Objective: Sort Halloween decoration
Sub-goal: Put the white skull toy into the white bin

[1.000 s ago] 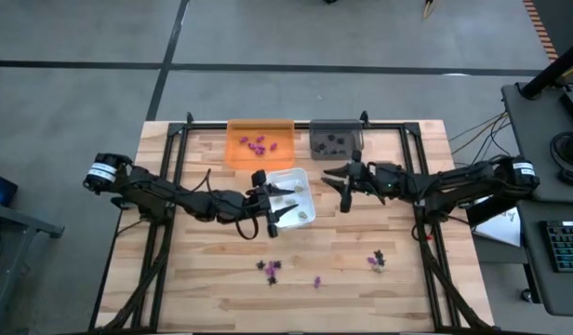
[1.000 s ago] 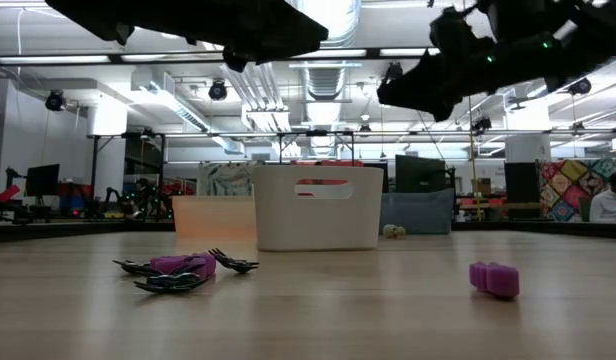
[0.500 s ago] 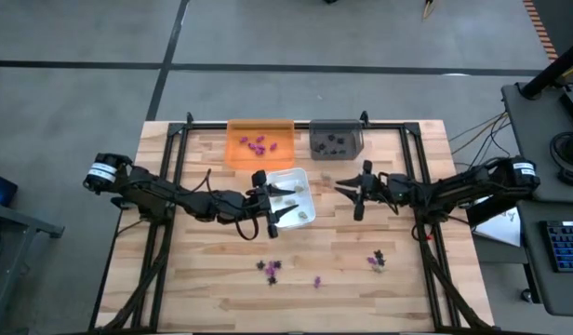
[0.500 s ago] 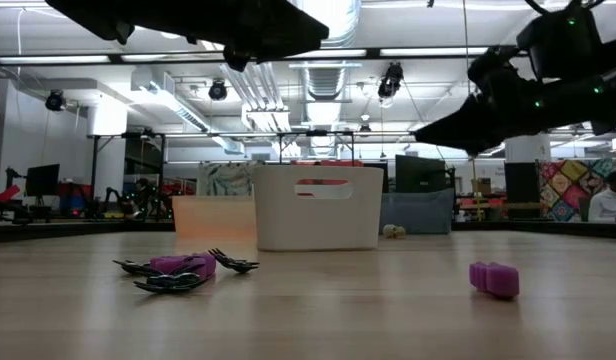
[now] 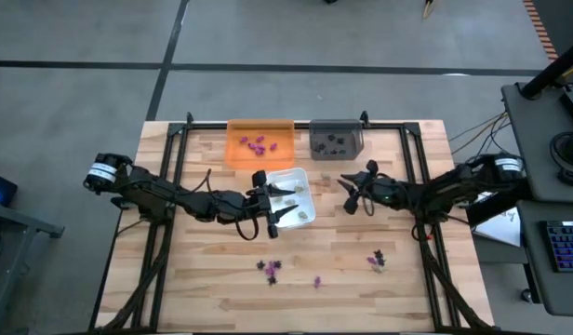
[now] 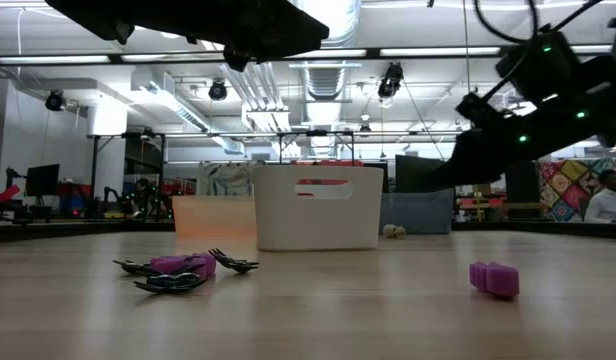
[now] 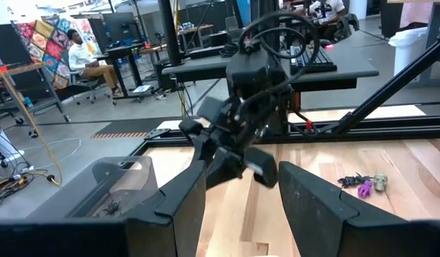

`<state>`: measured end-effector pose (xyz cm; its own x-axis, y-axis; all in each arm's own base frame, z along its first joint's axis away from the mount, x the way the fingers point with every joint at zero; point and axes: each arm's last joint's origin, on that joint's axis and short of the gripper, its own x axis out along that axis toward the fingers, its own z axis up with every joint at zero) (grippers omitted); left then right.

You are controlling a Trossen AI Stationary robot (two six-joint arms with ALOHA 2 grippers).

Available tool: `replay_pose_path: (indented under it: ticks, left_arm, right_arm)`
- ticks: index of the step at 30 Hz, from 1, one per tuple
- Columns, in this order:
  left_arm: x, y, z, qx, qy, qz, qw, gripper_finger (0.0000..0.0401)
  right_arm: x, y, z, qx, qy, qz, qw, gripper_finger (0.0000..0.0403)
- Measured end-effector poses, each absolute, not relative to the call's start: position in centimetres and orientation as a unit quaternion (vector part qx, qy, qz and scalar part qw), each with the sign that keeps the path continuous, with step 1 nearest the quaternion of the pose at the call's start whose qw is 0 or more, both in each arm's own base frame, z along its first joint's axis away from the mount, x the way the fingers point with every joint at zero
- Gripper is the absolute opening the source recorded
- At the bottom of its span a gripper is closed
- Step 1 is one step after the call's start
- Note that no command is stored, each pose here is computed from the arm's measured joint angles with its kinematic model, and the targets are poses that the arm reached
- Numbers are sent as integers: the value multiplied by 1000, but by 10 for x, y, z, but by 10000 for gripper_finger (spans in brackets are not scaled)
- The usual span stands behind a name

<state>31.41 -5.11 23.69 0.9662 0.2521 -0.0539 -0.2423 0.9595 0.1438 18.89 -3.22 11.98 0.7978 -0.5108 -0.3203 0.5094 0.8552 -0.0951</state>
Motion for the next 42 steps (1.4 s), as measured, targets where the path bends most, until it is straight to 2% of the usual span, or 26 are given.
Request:
replay_pose_path:
  ticks: [9, 16, 21, 42]
  left_arm:
    - [314, -51, 237, 69, 38, 125, 989, 160]
    - [314, -51, 236, 69, 38, 125, 989, 160]
    - [314, -51, 237, 67, 38, 124, 989, 160]
    - [314, -51, 236, 68, 41, 123, 989, 160]
  right_arm:
    - [220, -36, 104, -17, 219, -280, 935, 136]
    - [232, -42, 88, -9, 250, -290, 924, 191]
    - [237, -51, 81, 4, 259, -308, 915, 212]
    - [247, -73, 74, 44, 264, -305, 914, 201]
